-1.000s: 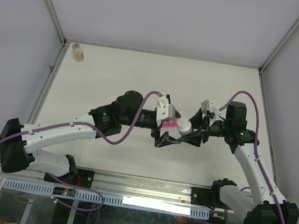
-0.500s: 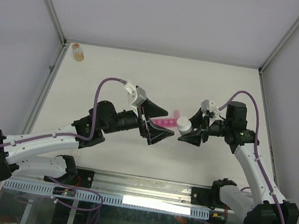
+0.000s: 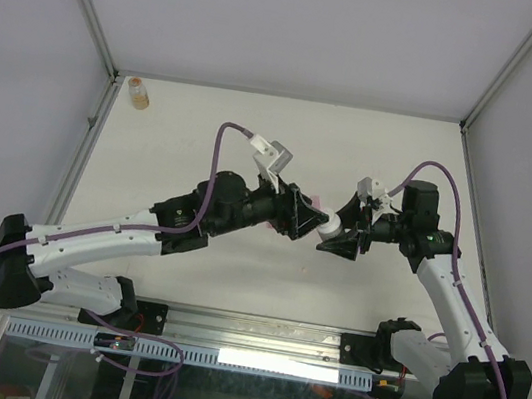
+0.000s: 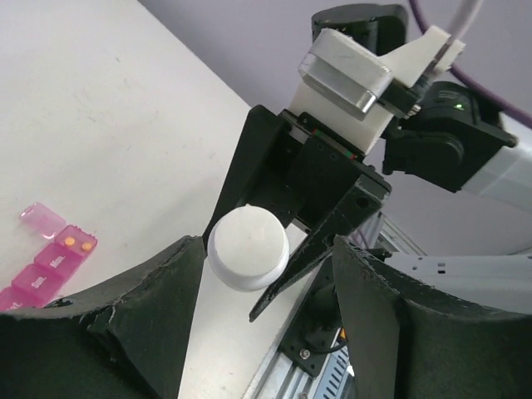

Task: Sort the pills into containers

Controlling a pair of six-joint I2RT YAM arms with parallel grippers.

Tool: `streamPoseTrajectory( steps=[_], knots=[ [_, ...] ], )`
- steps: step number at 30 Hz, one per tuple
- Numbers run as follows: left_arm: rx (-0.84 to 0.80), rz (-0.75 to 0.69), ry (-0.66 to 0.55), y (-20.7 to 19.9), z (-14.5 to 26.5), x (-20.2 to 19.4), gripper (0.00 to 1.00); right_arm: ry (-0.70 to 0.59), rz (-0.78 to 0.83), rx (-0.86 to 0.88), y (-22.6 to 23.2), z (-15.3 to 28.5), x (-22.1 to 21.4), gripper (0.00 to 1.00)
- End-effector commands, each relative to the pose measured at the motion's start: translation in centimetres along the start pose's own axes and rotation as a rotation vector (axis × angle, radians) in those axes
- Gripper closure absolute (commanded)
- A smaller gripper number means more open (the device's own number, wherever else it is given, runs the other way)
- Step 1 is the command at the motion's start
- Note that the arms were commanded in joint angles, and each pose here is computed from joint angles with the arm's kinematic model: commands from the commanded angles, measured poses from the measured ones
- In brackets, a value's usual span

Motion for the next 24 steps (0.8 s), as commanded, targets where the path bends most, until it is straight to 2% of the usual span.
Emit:
streamPoseTrajectory(
  steps=[1,7,10,18,21,24],
  knots=[
    [0.093,-0.025,0.077,0.6,-1.1,-0.5,0.36,-0.016,0.068,-0.005,-0.2,0.1,1.5,1.00],
    [0.089,-0.050,0.132,0.2,-2.5,-1.0,0.36,-0.016,0.068,-0.006,-0.2,0.2,1.5,1.00],
    [0.064,-0.053,0.151,-0.3,-3.0,-1.4,0.41,-0.016,0.071,-0.006,-0.2,0.2,1.6,1.00],
    [-0.008,-0.118,0.179,-1.1,-3.0,-2.0,0.69,-0.017,0.071,-0.002,-0.1,0.2,1.6,1.00],
    [-0.235,-0.278,0.189,-3.6,-2.1,-2.9,0.80,-0.018,0.072,0.000,0.0,0.2,1.7,1.00],
    [-0.498,-0.467,0.178,-5.9,-0.5,-4.5,0.79,-0.020,0.076,0.004,0.2,0.2,1.7,1.00]
  ],
)
Point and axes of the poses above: each gripper's point midway between its finger pads, its own z axis back along the fingers, its own y axis along the line the jaws close on, x = y × z, the point moved 1 cm from there along z, back along the fingers, and after that the axes turned 14 degrees about -z, right-handed, at the moved point
